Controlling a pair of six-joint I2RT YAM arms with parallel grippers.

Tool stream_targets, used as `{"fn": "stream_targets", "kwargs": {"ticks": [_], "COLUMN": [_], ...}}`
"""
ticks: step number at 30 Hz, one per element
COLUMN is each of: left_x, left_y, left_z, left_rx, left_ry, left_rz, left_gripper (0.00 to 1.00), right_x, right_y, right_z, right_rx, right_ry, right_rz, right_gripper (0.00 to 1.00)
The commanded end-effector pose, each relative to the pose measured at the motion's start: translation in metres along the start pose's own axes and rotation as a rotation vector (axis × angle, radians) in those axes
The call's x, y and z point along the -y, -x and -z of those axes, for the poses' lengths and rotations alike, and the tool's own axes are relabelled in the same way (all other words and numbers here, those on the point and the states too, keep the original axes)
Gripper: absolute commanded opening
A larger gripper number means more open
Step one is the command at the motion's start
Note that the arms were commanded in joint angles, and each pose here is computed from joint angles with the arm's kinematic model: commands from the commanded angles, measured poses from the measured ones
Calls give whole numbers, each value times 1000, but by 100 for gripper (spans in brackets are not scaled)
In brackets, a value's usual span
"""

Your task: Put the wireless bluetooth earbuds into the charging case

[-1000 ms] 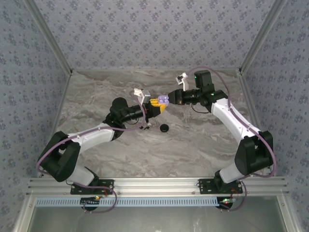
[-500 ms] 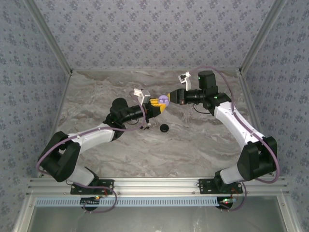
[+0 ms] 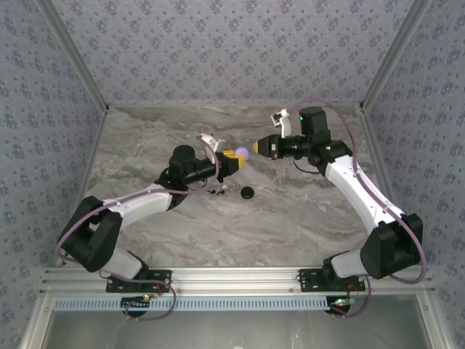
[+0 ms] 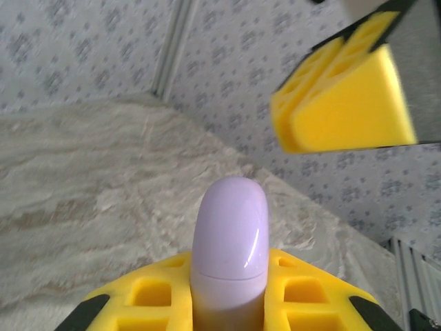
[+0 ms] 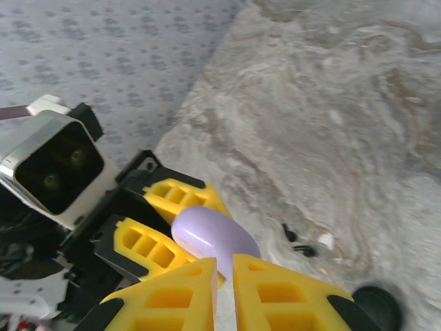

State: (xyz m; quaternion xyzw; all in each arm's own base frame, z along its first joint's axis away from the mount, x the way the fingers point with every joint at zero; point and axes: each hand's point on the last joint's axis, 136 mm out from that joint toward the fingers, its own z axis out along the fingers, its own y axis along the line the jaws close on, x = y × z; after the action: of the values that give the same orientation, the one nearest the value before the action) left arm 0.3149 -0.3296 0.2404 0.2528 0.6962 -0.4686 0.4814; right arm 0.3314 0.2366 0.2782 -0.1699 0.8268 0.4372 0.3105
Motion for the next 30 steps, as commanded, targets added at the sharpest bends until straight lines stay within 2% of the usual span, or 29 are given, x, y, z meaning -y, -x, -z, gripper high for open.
{"fn": "stream_targets", "kwargs": {"ticks": [1,4,8,13,17,23,30], "left_x": [-24,-42,-69,-106,-138,-171,-199], "left_y": [4,3,-5,-23,-38,-58,-71], "left_z": [-8,-13,-24,-38,-50,-68,-91], "left_rx": [-45,-61,-150,-290,-335,-391,-448], "left_ry": [102,160,260,382,450,476,463], "left_rz": [59,94,143,251,354,480,538], "left_gripper": [11,13,14,14,14,17,17], "right_x": [25,40,60,66,74,78,77], "right_y": [1,-3,-13,-23,-41,-53,-57], "right_z": [11,14,18,22,23,26,28], "right_rx": [7,7,-13,-28,-41,-55,-53], "right_ry": [-180,-257,-348,-371,-388,-401,-395], "right_rz": [-6,-19,-44,-53,-69,-81,-86], "right_gripper": [15,15,15,16,17,18,18]}}
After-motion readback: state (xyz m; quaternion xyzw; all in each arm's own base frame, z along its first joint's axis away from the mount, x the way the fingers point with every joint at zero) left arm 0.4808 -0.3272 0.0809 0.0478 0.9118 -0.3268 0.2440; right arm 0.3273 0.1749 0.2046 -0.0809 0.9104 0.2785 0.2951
